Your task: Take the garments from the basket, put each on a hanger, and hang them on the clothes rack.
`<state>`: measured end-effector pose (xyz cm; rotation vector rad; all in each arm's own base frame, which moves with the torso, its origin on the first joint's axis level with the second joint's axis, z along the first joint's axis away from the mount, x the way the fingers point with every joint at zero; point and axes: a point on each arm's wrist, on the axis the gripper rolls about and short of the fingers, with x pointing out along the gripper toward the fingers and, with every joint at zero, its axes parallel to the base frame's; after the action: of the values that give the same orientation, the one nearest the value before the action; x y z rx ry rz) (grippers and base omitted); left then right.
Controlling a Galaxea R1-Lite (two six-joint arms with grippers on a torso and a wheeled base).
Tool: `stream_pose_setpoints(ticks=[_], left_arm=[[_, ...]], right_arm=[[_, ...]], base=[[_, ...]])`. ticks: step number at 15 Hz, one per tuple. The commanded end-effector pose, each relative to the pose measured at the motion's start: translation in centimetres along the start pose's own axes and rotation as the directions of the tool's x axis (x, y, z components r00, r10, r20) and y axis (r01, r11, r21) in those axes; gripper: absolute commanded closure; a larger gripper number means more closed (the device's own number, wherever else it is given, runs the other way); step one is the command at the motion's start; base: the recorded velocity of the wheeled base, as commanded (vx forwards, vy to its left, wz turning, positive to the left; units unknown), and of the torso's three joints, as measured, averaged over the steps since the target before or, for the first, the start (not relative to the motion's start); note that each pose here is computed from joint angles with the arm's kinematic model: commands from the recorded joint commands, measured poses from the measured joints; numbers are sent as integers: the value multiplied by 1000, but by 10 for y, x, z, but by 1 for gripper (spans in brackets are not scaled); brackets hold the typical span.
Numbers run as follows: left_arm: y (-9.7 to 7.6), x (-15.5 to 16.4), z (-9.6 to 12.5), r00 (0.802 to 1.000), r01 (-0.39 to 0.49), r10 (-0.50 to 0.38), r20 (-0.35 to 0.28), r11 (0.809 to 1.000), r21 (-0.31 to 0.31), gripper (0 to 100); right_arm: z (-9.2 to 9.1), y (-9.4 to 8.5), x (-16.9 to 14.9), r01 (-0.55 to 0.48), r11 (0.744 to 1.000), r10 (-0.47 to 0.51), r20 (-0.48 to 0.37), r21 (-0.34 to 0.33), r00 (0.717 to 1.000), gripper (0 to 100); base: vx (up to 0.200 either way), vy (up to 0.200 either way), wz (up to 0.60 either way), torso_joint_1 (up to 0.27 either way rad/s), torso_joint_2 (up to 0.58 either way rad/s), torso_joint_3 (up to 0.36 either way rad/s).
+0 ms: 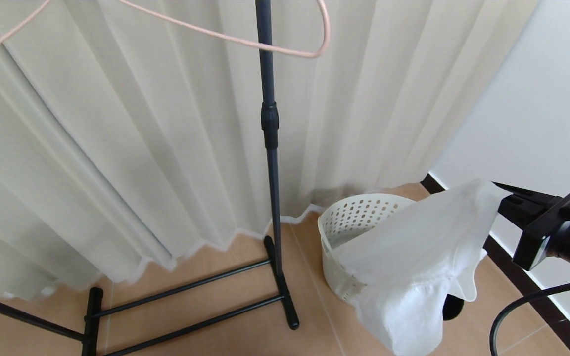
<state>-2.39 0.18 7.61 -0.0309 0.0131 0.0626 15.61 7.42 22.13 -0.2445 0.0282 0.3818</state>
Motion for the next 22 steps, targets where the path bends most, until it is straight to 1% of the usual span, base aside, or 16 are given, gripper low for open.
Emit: stream_pose_setpoints(ticks=[1,7,12,22], left_arm=[[0,0,0,1000,-1,1,-1,1000,-1,0],[0,0,0,1000,-1,1,-1,1000,-1,0],[0,0,0,1000,-1,1,-1,1000,-1,0],[0,0,0,1000,-1,1,-1,1000,-1,0]], right_arm=[[0,0,0,1,1000,-1,-2,-1,1000,100],[-1,0,1,0,1000,0,-3,-2,1000,100],[-1,0,0,-2,1000,2,-5,-3,1000,100],[-2,1,0,-3,1000,3,-9,-3,1000,100]], base=[[0,0,0,71,-452,-188],[0,0,0,103,-474,-168],[0,0,0,156,-496,-160],[0,0,0,212,-560,-333]])
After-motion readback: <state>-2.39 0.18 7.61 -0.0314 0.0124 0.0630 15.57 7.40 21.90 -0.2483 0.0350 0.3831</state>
